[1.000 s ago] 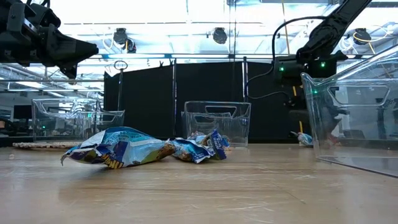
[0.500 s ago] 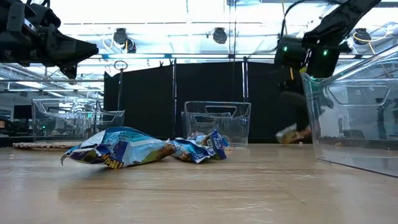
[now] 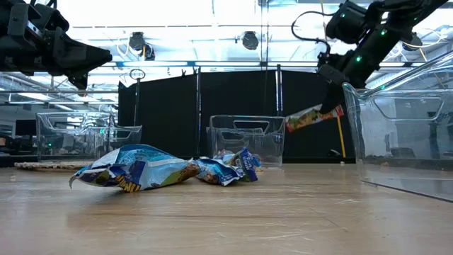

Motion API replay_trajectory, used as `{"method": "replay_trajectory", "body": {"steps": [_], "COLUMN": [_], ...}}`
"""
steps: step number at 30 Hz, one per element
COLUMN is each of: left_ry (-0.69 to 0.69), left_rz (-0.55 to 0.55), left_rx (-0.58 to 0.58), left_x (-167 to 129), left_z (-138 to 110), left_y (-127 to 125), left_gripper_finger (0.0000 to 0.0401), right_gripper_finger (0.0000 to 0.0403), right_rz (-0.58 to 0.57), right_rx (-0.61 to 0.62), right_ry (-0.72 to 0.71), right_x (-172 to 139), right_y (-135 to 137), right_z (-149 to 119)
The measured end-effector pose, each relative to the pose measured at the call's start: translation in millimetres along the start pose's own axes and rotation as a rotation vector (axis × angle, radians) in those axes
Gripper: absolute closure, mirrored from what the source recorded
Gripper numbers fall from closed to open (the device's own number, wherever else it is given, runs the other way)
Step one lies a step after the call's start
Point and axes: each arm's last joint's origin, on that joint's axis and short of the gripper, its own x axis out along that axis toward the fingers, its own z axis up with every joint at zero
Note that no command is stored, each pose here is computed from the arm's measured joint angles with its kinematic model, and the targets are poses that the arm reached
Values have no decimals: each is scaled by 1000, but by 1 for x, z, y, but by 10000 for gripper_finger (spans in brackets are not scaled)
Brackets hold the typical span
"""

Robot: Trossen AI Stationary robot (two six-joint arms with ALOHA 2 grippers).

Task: Pick and place Granola Bars by type
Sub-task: Put the red granola bar into the top right transparent bin

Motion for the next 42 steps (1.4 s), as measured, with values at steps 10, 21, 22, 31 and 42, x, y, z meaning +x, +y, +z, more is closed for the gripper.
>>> {"method": "replay_trajectory", "body": {"steps": [10, 21, 22, 31, 42], "left_ry": [0, 0, 0, 0, 1], "left_rz": [0, 0, 0, 0, 0], "left_rx": [0, 0, 0, 0, 0], "left_x": [0, 0, 0, 0, 0], "left_z": [0, 0, 0, 0, 0], "left_y": [0, 0, 0, 0, 0], "left_gripper_finger": [352, 352, 352, 352, 352], "right_gripper_finger": [398, 397, 397, 397, 397], "right_rz": [78, 134, 136, 142, 220], "right_rx": [-9, -60, -66, -95, -96], "right_ry": [-93, -263, -276, -391, -391], "right_x": [2, 8, 8, 4, 2], "right_y": [2, 5, 5, 7, 16], "right_z": [1, 2, 3, 14, 12]}}
